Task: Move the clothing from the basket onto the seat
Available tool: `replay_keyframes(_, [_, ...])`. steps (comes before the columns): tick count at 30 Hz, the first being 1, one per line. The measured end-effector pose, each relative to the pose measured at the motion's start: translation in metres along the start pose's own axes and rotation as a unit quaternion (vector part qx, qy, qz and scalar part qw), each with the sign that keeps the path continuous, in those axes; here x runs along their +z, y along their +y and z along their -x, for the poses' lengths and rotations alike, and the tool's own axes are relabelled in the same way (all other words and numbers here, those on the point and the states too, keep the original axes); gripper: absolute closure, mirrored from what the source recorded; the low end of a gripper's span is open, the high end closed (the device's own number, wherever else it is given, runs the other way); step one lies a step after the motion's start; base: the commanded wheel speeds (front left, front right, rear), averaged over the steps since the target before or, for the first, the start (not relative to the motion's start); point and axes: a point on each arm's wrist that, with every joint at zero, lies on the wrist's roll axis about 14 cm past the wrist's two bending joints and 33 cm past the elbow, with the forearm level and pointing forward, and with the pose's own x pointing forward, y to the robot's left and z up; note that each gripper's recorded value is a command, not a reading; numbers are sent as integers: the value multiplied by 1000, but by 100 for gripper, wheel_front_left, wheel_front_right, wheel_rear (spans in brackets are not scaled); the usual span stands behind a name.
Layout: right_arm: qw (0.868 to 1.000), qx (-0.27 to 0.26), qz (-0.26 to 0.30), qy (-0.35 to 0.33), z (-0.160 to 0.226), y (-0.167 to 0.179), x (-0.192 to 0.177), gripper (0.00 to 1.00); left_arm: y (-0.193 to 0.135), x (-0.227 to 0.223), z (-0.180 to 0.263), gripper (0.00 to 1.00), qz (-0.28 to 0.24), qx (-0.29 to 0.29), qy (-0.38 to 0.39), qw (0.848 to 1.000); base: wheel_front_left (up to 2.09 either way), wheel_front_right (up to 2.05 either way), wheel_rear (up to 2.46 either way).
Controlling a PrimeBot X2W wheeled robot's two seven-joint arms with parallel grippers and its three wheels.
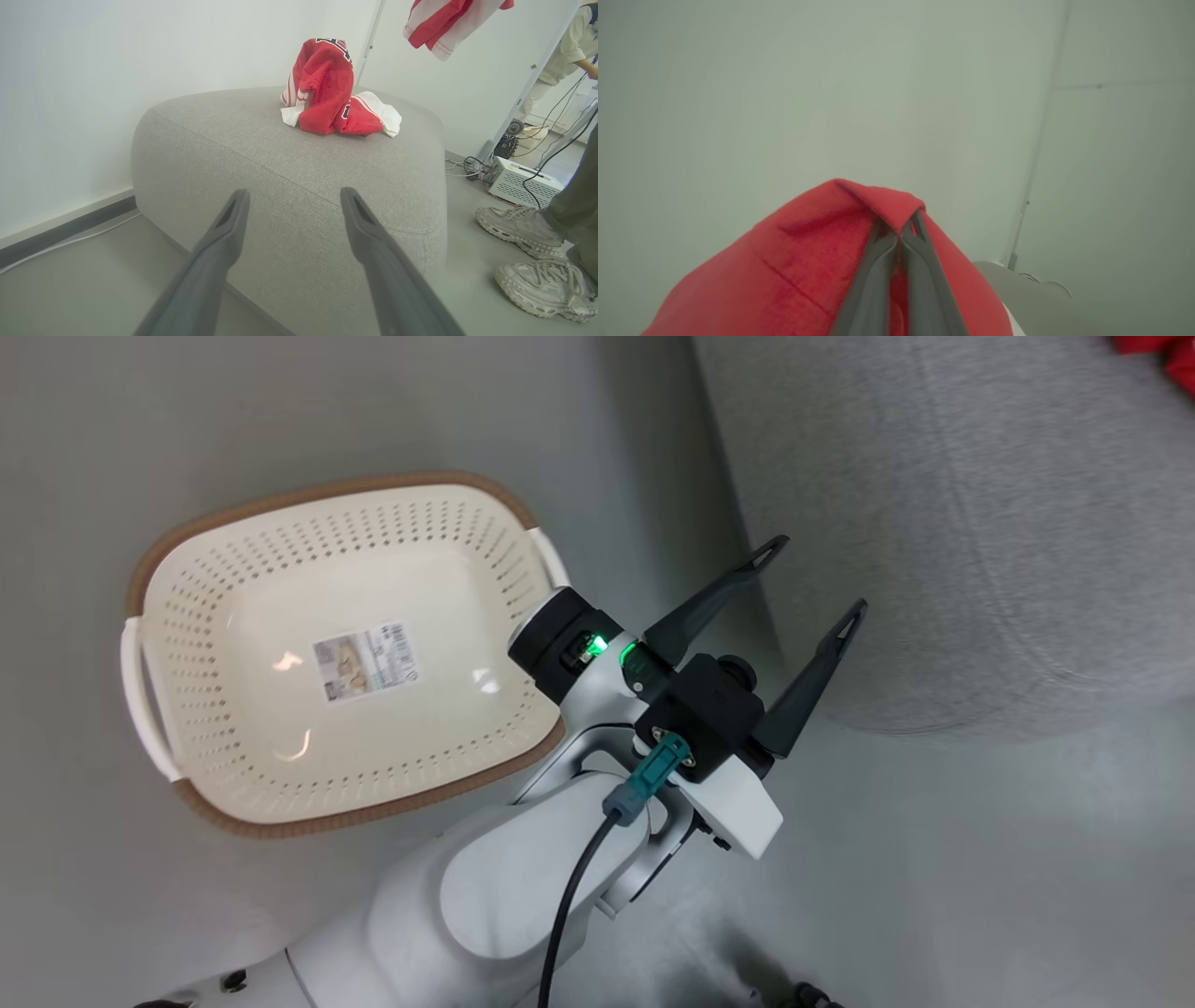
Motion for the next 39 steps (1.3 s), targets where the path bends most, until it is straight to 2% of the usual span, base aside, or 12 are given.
replay_keyframes(2, [1000,-5,7,2,-9,1,-5,100,7,-5,5,0,4,11,4,1000,0,0,0])
replay_keyframes(4, [999,-29,-22,-6,-19,-1,-9,100,13,-11,8,0,6,19,9,1000,0,0,0])
replay_keyframes(13, [997,-53,-60,7,-47,21,-47,100,39,-35,27,0,19,62,34,997,0,0,0])
replay_keyframes(18, [993,-64,-92,33,-51,38,-81,100,47,-45,36,0,28,75,46,996,0,0,0])
replay_keyframes(20, [992,-56,-103,54,-49,53,-101,100,49,-47,39,0,28,79,48,995,0,0,0])
replay_keyframes(23, [985,-24,-135,105,-38,96,-139,100,52,-47,41,0,29,86,49,995,0,0,0])
replay_keyframes(26, [977,8,-158,142,-27,125,-159,100,54,-46,42,0,28,91,49,994,0,0,0])
replay_keyframes(35, [963,55,-164,207,14,141,-189,100,52,-33,44,0,22,98,40,994,0,0,0])
replay_keyframes(36, [957,64,-172,225,27,144,-195,71,51,-28,45,0,18,98,38,994,0,0,0])
replay_keyframes(37, [955,71,-172,232,33,146,-197,53,51,-25,45,0,16,100,35,994,0,0,0])
replay_keyframes(38, [953,75,-173,237,38,147,-198,9,52,-22,45,0,15,102,33,994,0,0,0])
replay_keyframes(39, [952,77,-178,239,41,147,-197,0,51,-19,46,0,13,104,31,994,0,0,0])
